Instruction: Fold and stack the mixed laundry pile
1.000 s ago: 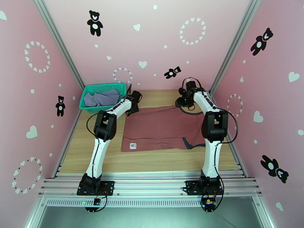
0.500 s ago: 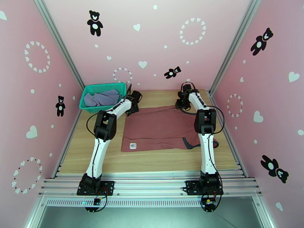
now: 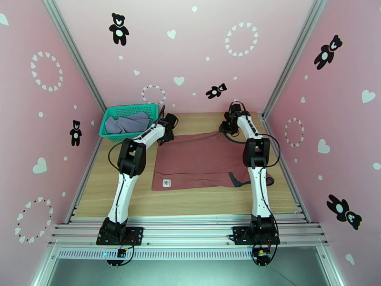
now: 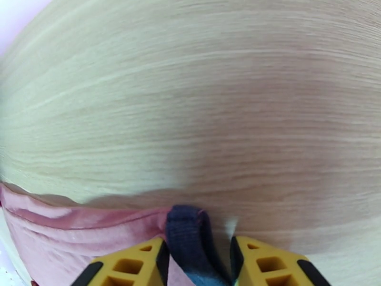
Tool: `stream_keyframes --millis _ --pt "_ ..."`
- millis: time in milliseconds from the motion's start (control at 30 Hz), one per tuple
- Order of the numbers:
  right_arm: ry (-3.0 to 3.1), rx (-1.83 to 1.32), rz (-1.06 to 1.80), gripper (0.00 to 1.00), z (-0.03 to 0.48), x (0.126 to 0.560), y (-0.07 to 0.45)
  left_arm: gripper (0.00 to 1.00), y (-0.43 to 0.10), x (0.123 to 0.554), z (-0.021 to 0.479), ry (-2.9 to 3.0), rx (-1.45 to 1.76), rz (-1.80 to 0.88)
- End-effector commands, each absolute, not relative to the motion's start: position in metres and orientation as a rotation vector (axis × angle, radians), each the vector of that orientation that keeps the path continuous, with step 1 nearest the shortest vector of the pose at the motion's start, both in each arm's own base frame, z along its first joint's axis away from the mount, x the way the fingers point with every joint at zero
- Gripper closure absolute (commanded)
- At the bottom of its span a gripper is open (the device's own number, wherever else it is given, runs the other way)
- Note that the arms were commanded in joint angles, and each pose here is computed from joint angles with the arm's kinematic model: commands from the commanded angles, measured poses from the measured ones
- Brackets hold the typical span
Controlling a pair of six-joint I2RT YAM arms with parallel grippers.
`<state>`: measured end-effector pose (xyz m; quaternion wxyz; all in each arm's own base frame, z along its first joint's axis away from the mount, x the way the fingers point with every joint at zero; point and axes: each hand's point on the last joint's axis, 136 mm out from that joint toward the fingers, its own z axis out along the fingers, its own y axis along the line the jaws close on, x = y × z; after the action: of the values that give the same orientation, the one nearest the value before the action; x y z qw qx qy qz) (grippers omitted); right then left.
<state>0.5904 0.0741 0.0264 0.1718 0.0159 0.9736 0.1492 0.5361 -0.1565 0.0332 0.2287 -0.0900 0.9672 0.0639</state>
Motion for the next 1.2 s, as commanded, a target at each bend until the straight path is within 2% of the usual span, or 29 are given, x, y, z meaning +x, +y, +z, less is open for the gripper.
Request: stream_keyframes --millis 0,133,300,800,1167 --pt "2.779 0.071 0.47 0.66 0.014 0.591 0.079 1.0 -0.159 0.544 0.063 2.618 -0.236 0.128" --pt "2.777 0.077 0.485 0.78 0.013 0.593 0.08 1.0 -0.16 0.545 0.064 2.62 -0.234 0.121" --pt "2.767 0.07 0.493 1.0 0.017 0.594 0.081 1.0 -0.162 0.545 0.071 2.612 -0.236 0.105" --pt "2.636 -0.088 0.379 1.0 0.107 0.577 0.071 1.0 -0.146 0.537 0.124 2.515 -0.284 0.09" --pt "2.606 -0.164 0.412 1.0 0.109 0.544 0.076 1.0 -0.145 0.521 0.11 2.539 -0.304 0.063"
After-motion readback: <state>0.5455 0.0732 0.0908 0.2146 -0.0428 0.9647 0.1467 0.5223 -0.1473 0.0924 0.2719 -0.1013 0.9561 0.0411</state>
